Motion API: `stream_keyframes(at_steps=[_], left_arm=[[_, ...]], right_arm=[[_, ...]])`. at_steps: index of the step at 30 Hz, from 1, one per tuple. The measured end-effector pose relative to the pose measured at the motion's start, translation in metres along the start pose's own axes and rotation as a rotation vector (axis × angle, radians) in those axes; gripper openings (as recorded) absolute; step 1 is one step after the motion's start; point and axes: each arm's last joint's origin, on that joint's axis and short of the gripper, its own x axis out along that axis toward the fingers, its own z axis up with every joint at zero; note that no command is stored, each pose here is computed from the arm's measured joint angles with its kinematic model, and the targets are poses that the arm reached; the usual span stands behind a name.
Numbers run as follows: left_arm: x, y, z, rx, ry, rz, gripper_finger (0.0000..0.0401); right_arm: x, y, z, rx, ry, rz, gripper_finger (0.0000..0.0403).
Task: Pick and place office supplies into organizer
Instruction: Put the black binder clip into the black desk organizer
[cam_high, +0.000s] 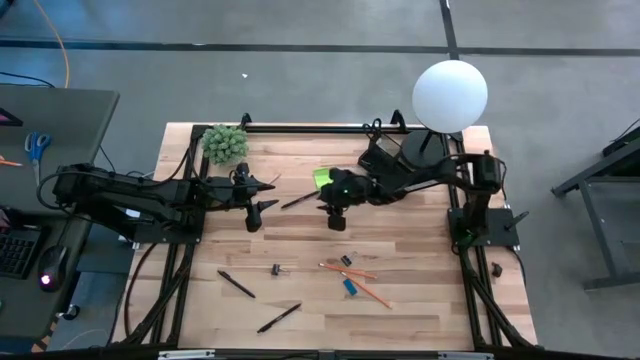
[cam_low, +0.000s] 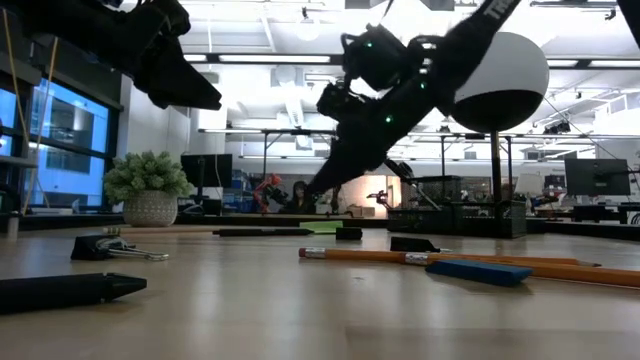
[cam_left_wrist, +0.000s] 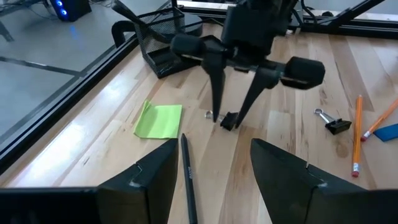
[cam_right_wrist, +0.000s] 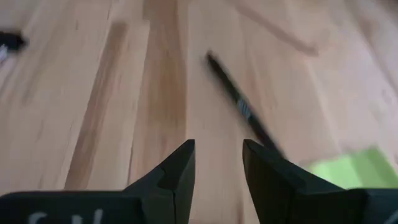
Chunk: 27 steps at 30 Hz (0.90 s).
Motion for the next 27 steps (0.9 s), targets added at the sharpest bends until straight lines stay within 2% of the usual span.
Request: stream_keyframes(at_steps=[3,7,10,13,16,20,27], left_arm=[[0.0,0.0,0.0,0.0,0.0,0.0,0.0188],[0.0,0.0,0.0,0.0,0.0,-0.001,0.0188],[0.0,0.0,0.0,-0.001,-0.001,0.0,0.0188],[0.0,0.0,0.0,-0.001,-0.001,-0.001,0.0189],[0.0,0.0,0.0,-0.001,-0.001,-0.001,0.0189],[0.0,0.0,0.0,-0.001,-0.001,-0.001,0.0189],[0.0,0.0,0.0,0.0,0.005,-0.016,0.0189]], right_arm=[[-0.004,0.004,-0.002,-0.041,0.14,0.011,0.0126],[-0.008,0.007,-0.004,-0.156,0.269,0.051,0.0126],[-0.009,0.008,-0.002,-0.274,0.278,0.075,0.0126],[-0.008,0.009,0.002,-0.33,0.238,0.075,0.0126],[-0.007,0.007,0.006,-0.319,0.201,0.028,0.0126],[-0.006,-0.005,0.004,-0.244,0.227,-0.085,0.0126],[-0.008,-0.02,-0.006,-0.196,0.307,-0.077,0.0126]])
